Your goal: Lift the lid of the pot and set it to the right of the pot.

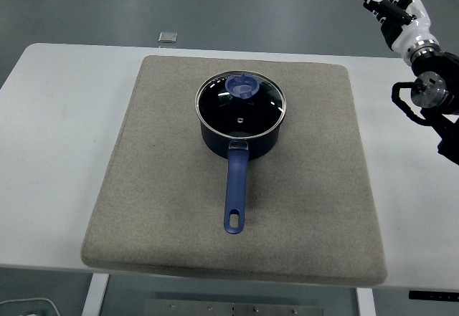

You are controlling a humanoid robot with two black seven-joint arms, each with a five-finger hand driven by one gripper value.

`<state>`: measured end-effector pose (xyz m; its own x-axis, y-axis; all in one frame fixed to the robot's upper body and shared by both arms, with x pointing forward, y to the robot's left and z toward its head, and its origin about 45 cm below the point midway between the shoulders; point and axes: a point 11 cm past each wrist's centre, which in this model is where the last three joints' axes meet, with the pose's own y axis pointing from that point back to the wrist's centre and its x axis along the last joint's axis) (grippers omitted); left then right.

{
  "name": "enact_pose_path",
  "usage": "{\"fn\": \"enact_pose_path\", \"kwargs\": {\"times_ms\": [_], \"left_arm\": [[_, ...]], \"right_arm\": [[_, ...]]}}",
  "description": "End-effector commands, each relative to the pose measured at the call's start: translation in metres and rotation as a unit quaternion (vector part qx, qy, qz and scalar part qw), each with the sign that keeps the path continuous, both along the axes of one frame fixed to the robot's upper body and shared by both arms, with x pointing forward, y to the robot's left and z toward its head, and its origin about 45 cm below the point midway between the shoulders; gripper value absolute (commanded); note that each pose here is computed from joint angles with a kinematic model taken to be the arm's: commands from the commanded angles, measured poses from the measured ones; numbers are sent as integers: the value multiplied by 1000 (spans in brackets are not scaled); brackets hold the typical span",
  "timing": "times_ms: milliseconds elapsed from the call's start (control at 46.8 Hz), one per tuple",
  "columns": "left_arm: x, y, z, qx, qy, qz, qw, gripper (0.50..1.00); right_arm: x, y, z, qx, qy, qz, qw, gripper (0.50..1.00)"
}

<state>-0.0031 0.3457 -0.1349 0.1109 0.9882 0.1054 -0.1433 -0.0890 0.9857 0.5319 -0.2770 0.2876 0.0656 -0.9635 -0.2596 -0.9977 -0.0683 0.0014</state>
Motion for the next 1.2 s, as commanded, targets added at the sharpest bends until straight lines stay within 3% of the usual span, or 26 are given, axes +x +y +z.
{"fn": "enact_pose_path", "kwargs": {"times_ms": [0,1175], "left_arm": [[1,0,0,0,-1,0,1000,1000],[0,0,0,0,0,-1,1000,1000]], "right_arm": [[0,2,0,1,0,0,1000,903],[-1,-3,-2,-16,1,1,1000,903]]}}
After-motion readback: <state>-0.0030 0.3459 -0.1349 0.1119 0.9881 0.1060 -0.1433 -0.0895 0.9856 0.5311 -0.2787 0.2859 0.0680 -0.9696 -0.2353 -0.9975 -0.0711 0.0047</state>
